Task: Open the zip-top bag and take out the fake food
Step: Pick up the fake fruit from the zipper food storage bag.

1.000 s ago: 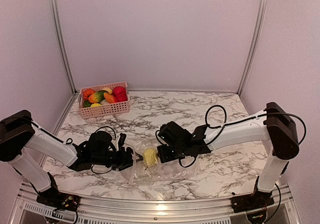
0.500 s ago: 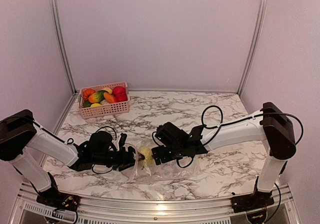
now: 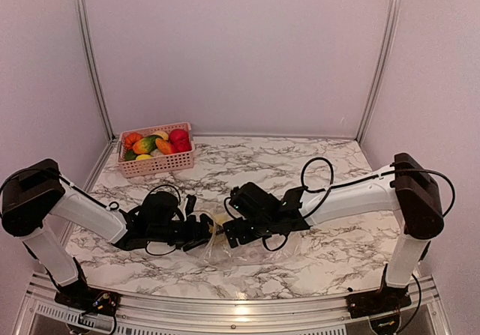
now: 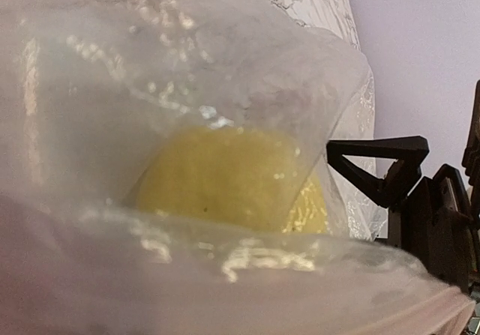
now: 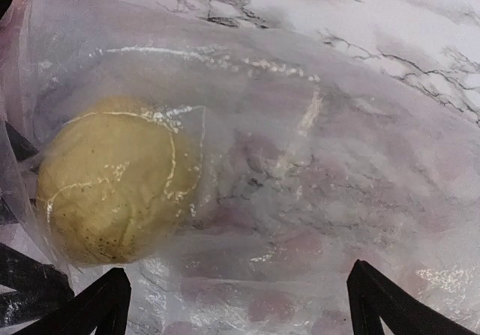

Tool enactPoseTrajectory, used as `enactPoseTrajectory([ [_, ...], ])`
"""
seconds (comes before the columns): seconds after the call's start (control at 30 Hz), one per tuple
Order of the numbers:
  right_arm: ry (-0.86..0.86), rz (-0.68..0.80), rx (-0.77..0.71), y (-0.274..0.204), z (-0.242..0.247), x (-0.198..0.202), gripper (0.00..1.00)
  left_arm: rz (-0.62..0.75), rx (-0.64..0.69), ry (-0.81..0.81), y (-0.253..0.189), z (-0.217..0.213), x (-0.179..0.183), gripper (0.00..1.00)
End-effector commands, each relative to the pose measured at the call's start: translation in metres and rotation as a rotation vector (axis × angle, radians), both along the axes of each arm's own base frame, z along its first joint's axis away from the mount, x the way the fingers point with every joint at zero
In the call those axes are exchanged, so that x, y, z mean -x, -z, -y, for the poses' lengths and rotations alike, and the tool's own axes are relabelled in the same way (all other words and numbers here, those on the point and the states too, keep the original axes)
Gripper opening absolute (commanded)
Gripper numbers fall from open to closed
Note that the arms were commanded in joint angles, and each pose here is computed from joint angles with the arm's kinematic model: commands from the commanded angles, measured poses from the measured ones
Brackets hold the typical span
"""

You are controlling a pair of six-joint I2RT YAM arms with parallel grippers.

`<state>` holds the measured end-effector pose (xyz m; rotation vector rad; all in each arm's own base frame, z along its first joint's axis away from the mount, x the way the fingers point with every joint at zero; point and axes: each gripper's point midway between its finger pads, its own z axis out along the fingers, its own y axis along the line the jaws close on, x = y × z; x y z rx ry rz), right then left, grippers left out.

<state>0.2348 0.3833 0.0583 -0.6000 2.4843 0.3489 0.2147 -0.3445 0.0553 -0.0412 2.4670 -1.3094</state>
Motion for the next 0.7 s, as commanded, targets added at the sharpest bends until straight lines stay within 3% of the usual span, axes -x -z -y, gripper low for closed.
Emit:
enactPoseTrajectory([
  [0.0,0.034,0.046,-0.011,-0.026,-0.003,-0.007,0.94,0.006,-0.060,-0.017,0.010,0.000,-0.006,0.84],
  [0.17,0.101,0.070,-0.090,-0.058,0.009,-0.020,0.69,0.008,-0.066,-0.016,0.009,0.000,-0.006,0.82],
  [0.33,0.081,0.072,-0.134,-0.074,-0.004,-0.033,0.53,0.007,-0.065,-0.010,0.010,-0.001,-0.004,0.81],
  [0.47,0.047,0.048,-0.173,-0.074,-0.023,-0.039,0.43,0.012,-0.062,-0.012,0.008,-0.002,-0.004,0.81],
  [0.67,0.042,0.025,-0.214,-0.067,-0.037,-0.054,0.36,0.012,-0.056,-0.012,0.007,-0.002,-0.004,0.81],
])
